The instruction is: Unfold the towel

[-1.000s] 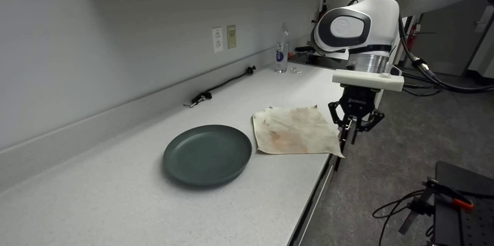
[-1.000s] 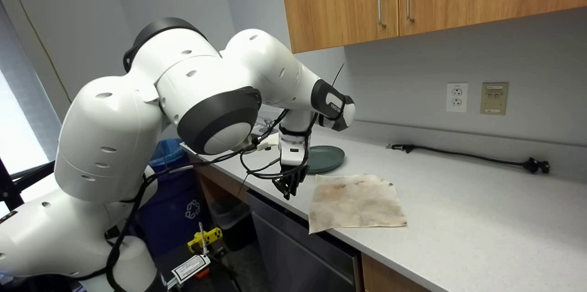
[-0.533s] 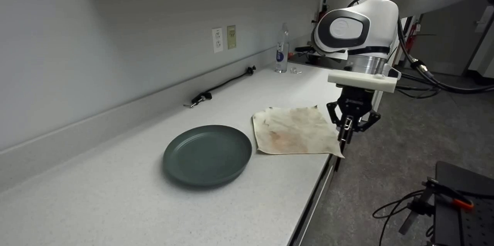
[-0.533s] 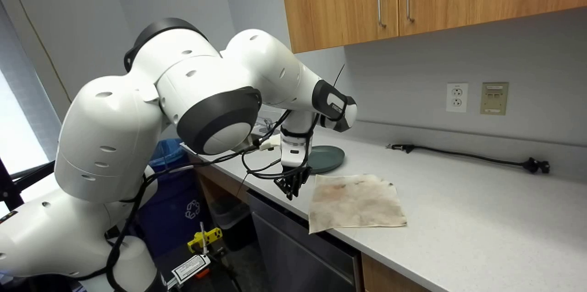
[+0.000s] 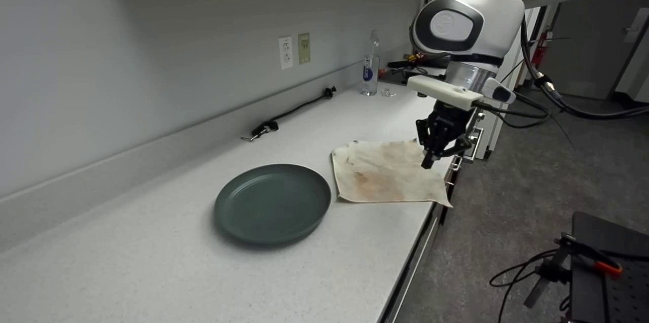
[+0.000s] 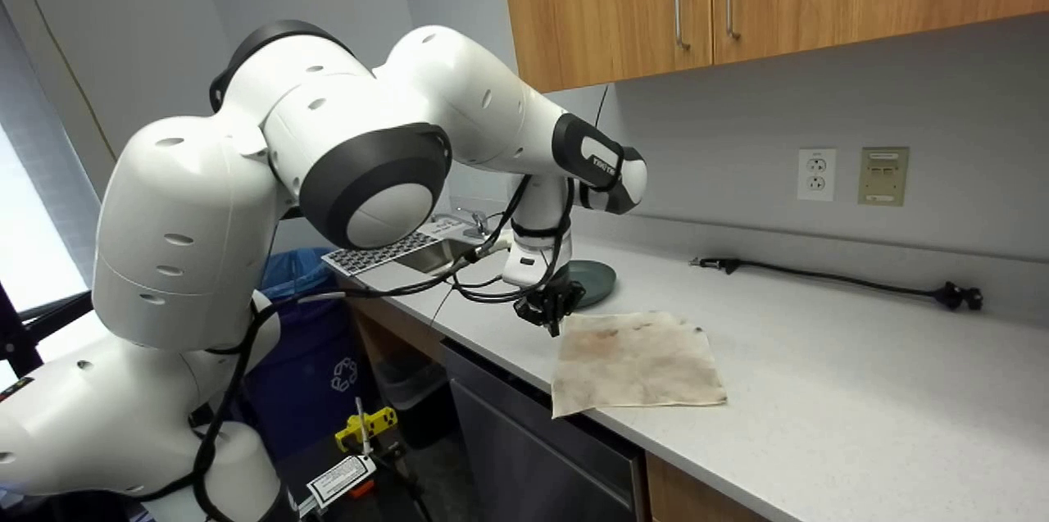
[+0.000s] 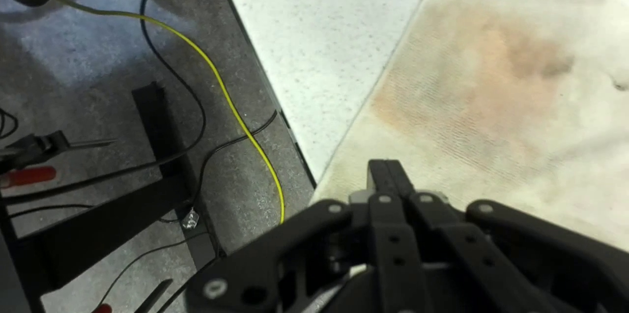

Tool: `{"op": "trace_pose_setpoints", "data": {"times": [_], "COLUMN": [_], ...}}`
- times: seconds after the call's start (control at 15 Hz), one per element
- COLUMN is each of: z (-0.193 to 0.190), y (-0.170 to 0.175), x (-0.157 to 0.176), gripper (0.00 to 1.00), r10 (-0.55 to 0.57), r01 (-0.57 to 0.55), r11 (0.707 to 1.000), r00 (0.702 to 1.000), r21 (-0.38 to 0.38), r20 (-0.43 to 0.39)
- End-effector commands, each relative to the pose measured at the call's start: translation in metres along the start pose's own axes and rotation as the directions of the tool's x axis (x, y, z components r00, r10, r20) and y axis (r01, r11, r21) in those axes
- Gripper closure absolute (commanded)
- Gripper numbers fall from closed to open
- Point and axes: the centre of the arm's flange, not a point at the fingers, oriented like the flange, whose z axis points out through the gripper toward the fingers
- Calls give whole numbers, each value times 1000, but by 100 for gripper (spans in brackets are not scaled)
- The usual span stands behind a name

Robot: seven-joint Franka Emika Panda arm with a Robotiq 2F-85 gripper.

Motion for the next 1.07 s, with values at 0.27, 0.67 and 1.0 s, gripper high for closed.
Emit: {"op": "trace_pose_setpoints", "data": {"times": [0.27, 0.67, 1.0], "z": [-34, -54, -63], "y": [-6, -3, -2], "x": [-7, -11, 1], "gripper": [100, 100, 100], "r10": [310, 527, 677], "r01": [-299, -509, -636], "r11": [928, 785, 621], "r00": [951, 848, 730], "r21": [222, 354, 459], "r20": [-13, 51, 96]}}
